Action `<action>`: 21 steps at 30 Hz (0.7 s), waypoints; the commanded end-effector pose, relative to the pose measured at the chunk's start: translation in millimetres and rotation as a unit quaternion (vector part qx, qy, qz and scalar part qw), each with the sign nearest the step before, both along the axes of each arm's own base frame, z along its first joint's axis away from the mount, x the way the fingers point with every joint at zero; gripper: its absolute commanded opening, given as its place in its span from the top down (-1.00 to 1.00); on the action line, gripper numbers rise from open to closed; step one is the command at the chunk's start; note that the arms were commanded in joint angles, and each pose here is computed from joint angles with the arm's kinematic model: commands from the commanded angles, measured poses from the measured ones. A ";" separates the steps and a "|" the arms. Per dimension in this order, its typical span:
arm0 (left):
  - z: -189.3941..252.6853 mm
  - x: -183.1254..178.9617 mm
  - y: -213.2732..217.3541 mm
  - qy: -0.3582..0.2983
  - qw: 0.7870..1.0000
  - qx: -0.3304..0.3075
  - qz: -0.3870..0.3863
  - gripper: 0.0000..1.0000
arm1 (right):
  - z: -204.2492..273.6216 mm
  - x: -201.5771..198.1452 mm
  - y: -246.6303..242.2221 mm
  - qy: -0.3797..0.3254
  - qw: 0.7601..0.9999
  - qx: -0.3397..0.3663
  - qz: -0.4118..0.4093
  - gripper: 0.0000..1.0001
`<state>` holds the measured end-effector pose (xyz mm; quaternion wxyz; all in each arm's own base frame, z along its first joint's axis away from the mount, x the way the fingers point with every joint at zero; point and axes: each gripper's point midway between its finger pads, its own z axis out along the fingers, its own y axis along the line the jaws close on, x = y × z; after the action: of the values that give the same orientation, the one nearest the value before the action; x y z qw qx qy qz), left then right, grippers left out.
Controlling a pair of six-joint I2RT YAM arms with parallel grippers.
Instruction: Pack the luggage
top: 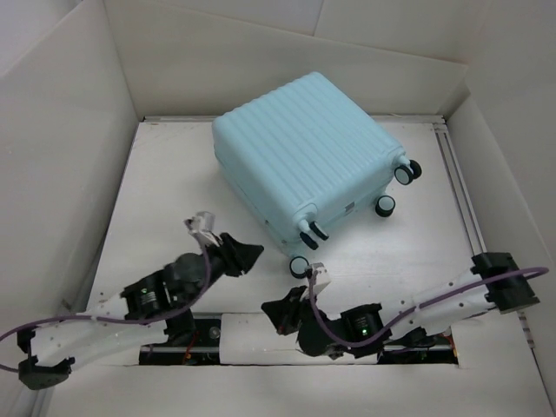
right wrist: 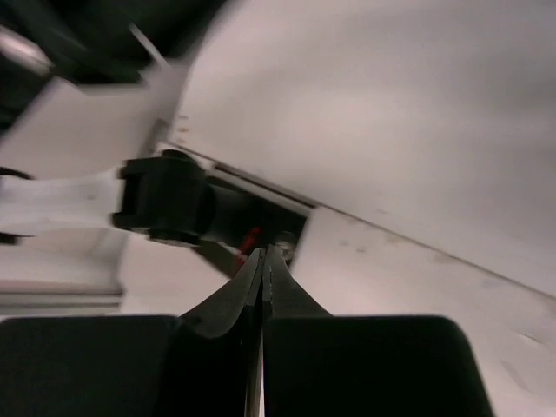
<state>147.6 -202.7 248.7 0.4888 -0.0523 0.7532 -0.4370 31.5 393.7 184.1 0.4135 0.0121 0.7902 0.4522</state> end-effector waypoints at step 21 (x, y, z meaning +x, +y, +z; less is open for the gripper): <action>-95.2 42.4 -75.0 -0.003 0.987 0.162 0.001 0.16 | 94.7 131.1 -140.9 -0.072 0.978 -0.176 -0.081 -0.49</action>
<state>171.9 -258.8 109.6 0.4464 0.0447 0.8484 -0.2810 159.3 239.7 264.8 0.5045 0.0347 0.8269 0.2460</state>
